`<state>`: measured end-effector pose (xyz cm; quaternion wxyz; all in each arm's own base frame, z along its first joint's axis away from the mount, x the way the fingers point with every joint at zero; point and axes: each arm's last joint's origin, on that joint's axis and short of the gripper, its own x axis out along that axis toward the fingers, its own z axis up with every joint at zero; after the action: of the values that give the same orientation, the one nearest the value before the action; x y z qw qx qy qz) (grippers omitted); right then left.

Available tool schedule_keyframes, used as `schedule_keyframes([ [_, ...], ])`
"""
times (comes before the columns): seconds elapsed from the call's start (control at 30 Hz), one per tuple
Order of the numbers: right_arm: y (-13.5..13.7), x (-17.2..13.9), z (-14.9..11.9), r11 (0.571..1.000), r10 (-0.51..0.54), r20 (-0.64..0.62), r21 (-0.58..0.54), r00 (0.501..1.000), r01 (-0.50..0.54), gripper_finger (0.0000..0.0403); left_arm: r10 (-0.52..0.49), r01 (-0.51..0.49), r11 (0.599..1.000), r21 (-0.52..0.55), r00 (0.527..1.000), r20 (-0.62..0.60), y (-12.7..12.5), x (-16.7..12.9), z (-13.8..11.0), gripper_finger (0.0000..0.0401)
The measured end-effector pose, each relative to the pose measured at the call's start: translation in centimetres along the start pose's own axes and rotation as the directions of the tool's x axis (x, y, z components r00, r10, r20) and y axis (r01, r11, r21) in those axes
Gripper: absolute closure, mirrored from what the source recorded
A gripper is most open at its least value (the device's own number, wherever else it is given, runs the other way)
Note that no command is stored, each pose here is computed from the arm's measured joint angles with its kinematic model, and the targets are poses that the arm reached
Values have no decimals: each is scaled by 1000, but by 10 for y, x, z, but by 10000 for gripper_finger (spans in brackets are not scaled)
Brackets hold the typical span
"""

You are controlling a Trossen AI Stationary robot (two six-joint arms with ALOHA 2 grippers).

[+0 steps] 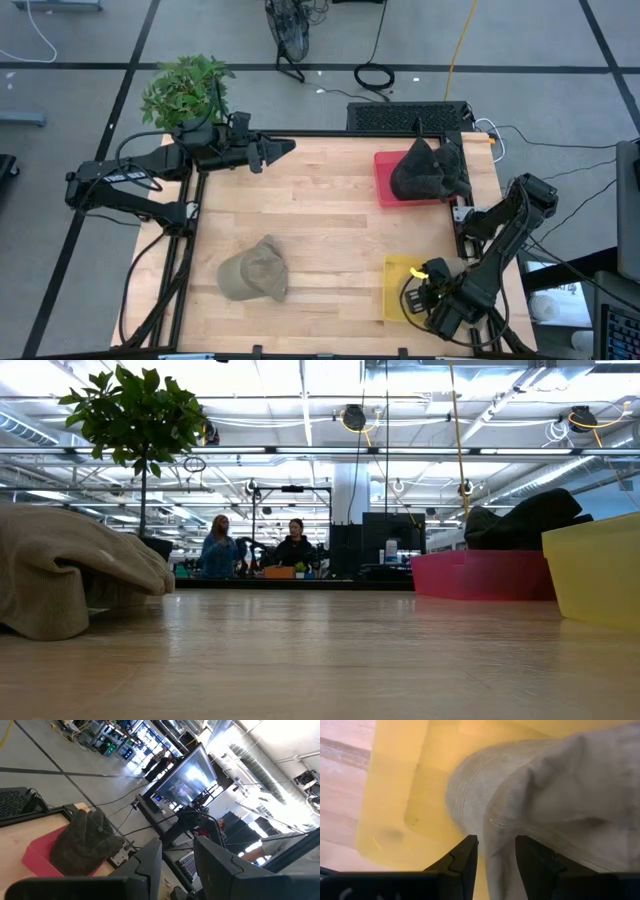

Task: Pick & Place hat
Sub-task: Put the brown cap into the yellow bin

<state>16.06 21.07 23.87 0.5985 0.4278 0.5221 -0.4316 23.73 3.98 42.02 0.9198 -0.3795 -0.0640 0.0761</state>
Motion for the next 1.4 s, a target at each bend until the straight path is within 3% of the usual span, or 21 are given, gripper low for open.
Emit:
schedule_keyframes([
  [0.37,-4,-50,12,999,-47,133,-17,990,50,284,-1,1,1000,-1,1000,-11,0,0,-1,286],
  [0.63,9,-67,22,997,72,200,-40,977,-65,284,-16,16,1000,-1,1000,-25,0,0,-1,286],
  [0.83,35,-69,43,977,200,241,-118,950,-176,284,-41,41,999,2,999,-27,-2,0,0,286],
  [1.0,75,-68,76,916,361,210,-260,909,-304,284,-149,149,989,5,989,-10,-9,-1,4,286],
  [1.17,109,-75,114,816,551,269,-370,790,-444,284,-199,199,980,3,980,-27,-11,-1,5,286],
  [1.4,129,-85,145,731,669,319,-448,672,-516,284,-270,271,963,-6,958,-91,-15,-2,2,286],
])
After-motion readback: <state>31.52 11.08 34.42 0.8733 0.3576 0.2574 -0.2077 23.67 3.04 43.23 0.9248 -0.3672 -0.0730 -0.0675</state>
